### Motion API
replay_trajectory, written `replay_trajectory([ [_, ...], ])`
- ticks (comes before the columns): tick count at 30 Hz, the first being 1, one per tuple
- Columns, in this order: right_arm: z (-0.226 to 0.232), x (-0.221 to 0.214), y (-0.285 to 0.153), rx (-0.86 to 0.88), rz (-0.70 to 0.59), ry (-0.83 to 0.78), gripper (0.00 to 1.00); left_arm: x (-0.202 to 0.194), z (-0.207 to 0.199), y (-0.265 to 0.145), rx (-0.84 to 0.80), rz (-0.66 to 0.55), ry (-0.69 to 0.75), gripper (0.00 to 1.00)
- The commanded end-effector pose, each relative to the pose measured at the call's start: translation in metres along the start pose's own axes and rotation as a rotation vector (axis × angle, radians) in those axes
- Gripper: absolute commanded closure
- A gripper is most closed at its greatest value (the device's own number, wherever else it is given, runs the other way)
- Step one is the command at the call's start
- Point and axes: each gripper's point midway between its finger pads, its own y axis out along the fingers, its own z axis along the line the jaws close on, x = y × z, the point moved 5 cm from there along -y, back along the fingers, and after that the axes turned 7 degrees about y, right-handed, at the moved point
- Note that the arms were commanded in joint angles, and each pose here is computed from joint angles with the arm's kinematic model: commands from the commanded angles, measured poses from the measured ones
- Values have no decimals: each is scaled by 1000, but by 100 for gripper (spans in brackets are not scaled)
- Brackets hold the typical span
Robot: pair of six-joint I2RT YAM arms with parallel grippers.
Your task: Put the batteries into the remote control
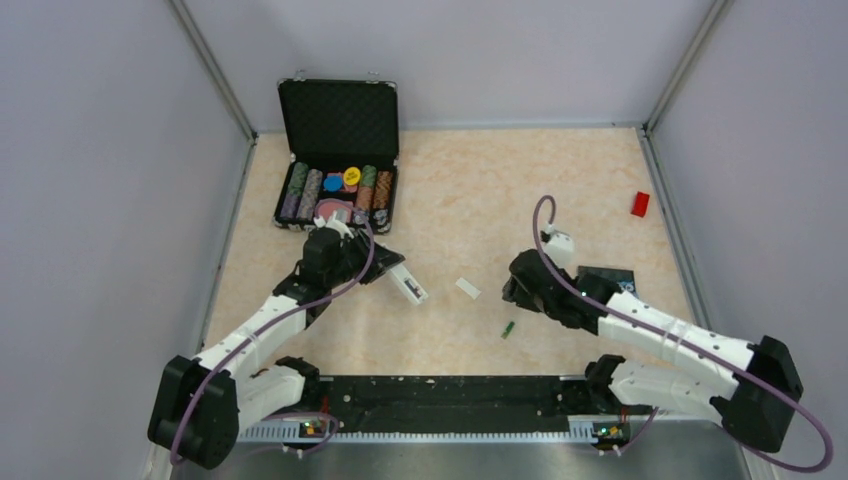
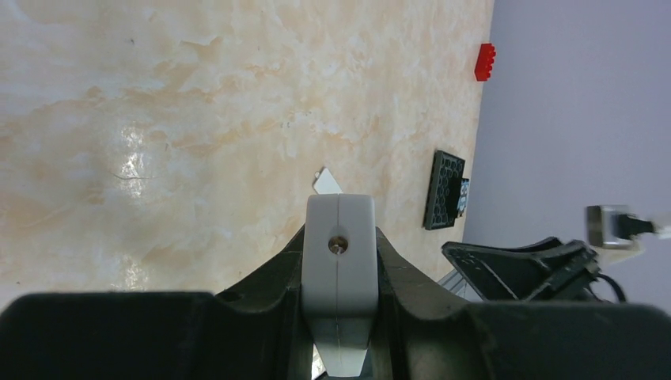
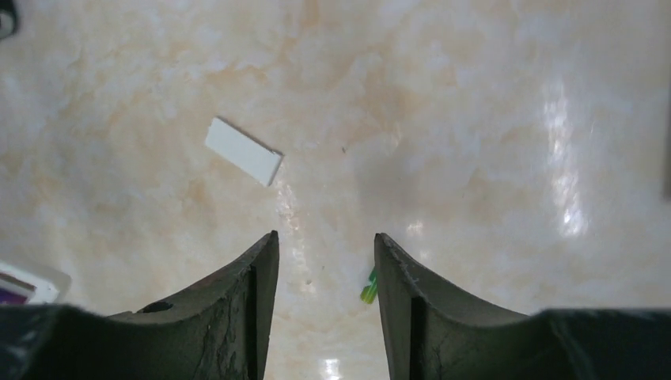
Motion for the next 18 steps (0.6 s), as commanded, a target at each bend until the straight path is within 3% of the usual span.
replay_trajectory([
  [1, 24, 41, -25, 243, -155, -785, 53, 13, -10, -1, -33, -54, 51, 100],
  [3, 34, 33, -35, 432, -116, -978, 51, 14, -9, -1, -19, -62, 60, 100],
  [5, 42, 16, -51, 728, -99, -1277, 50, 16, -7, -1, -2, -75, 65, 100],
  [6, 46, 20, -53, 749, -144, -1331, 49, 18, -7, -1, 4, -83, 65, 100],
  [8, 52, 31, -50, 705, -213, -1377, 49, 20, -7, -2, 8, -94, 69, 100],
  [9, 50, 27, -47, 711, -180, -1470, 49, 22, -8, -1, 9, -99, 71, 100],
  [13, -2, 6, -18, 602, 151, -1844, 49, 25, -10, 1, 13, -101, 77, 100],
  [15, -28, 5, -3, 480, 271, -1929, 51, 27, -10, 2, 17, -103, 76, 100],
  [18, -45, -3, 1, 492, 342, -1977, 53, 28, -9, 3, 21, -104, 76, 100],
])
